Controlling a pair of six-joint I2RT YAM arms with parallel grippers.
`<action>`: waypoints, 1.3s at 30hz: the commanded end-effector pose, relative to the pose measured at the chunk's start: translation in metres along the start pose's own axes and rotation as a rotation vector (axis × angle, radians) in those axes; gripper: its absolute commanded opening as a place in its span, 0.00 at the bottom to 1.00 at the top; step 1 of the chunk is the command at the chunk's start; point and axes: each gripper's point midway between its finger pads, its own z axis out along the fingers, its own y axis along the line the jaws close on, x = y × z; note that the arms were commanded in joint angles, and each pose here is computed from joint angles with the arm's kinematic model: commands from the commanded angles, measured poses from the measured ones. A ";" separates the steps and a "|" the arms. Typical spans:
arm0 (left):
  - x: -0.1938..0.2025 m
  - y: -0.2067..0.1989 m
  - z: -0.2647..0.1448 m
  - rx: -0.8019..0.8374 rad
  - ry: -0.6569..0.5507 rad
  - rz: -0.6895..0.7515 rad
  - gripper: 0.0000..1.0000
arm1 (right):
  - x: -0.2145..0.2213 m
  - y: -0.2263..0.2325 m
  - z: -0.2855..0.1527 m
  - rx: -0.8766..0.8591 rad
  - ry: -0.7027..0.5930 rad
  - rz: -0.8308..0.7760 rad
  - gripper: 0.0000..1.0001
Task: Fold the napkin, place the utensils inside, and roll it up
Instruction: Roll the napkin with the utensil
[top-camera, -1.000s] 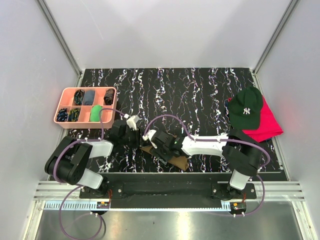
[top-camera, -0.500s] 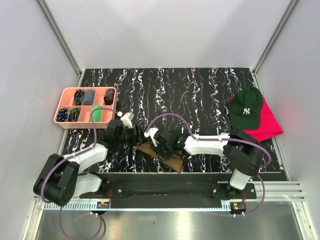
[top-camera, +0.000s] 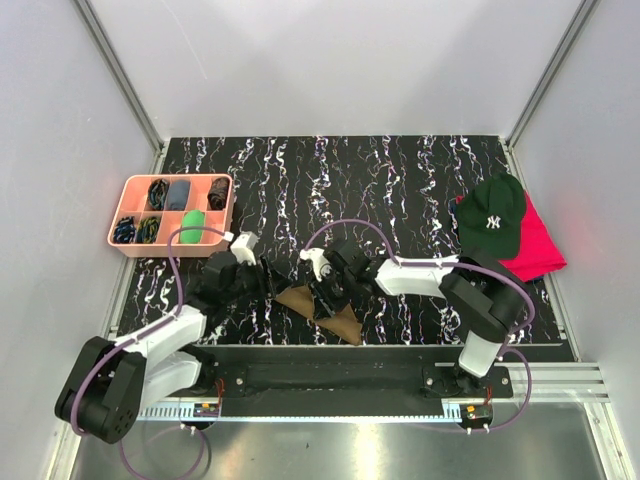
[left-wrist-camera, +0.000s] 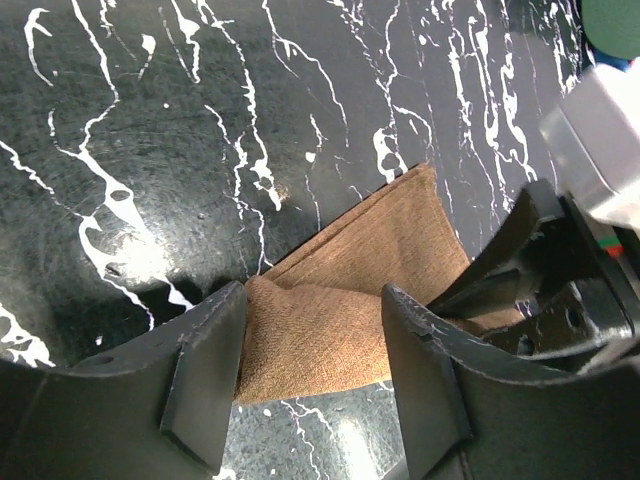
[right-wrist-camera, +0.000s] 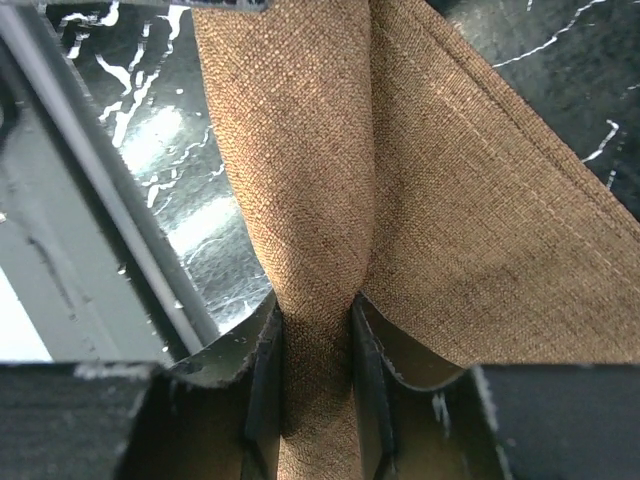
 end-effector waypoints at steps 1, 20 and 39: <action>-0.011 -0.010 0.005 0.068 -0.048 0.042 0.57 | 0.040 -0.004 0.006 -0.065 0.131 0.084 0.33; 0.020 0.009 0.021 0.041 0.079 -0.001 0.37 | 0.036 -0.015 0.008 -0.122 0.140 0.155 0.33; 0.029 0.015 0.030 0.012 0.164 -0.026 0.33 | -0.022 -0.014 -0.029 -0.004 0.051 0.126 0.66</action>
